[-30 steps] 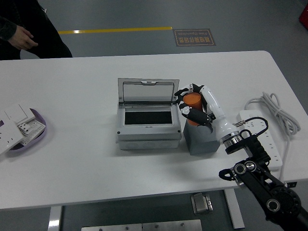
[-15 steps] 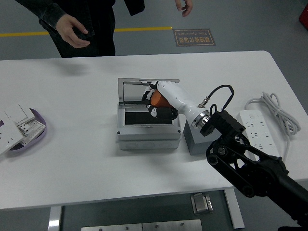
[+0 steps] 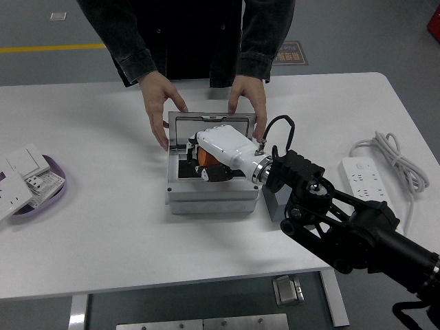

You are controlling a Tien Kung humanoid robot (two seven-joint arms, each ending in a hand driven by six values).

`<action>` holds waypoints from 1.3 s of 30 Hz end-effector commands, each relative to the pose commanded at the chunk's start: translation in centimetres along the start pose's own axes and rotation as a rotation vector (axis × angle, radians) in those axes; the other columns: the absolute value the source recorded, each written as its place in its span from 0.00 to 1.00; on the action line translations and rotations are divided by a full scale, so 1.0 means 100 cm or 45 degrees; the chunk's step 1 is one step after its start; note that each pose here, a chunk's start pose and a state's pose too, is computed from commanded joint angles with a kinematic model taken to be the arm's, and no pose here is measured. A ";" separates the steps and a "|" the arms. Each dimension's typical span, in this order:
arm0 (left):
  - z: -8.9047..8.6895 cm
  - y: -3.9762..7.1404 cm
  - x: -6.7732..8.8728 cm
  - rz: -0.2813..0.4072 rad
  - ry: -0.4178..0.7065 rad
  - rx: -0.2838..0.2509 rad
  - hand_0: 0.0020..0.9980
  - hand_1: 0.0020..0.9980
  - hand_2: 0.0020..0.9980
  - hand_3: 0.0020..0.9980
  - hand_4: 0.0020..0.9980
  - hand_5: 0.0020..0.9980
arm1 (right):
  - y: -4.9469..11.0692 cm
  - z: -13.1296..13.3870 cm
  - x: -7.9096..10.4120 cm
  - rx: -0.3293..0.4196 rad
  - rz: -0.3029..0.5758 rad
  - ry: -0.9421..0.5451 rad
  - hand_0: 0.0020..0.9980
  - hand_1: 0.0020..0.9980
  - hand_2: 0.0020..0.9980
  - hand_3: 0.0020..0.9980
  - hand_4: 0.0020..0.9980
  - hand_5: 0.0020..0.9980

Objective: Pick up the cylinder from the cube,place it in the box,flap close box

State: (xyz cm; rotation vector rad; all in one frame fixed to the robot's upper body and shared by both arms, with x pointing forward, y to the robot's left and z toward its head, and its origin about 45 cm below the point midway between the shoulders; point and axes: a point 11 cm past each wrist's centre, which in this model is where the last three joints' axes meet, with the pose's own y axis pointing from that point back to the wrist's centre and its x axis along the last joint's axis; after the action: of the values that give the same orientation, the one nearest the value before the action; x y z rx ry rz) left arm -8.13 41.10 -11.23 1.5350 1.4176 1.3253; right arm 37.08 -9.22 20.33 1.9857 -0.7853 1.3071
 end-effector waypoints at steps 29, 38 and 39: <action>0.002 0.000 -0.001 -0.003 -0.005 -0.008 0.63 0.64 0.60 0.65 0.71 0.23 | 0.000 0.005 -0.010 -0.013 0.002 -0.045 0.90 0.77 0.78 0.79 0.78 0.22; 0.000 -0.001 -0.004 -0.009 -0.002 -0.012 0.63 0.64 0.60 0.65 0.71 0.23 | 0.027 -0.010 -0.004 0.121 0.118 -0.417 0.89 0.77 0.78 0.80 0.79 0.22; 0.000 -0.001 -0.004 -0.010 -0.002 -0.011 0.63 0.64 0.60 0.64 0.71 0.23 | 0.032 -0.010 0.002 0.131 0.145 -0.464 0.86 0.74 0.75 0.80 0.79 0.22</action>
State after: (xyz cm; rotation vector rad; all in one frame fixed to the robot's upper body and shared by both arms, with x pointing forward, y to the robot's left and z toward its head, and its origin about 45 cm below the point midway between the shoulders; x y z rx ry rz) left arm -8.13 40.74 -11.38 1.5230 1.4137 1.3242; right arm 34.18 -10.45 21.39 2.3288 -1.0303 1.0772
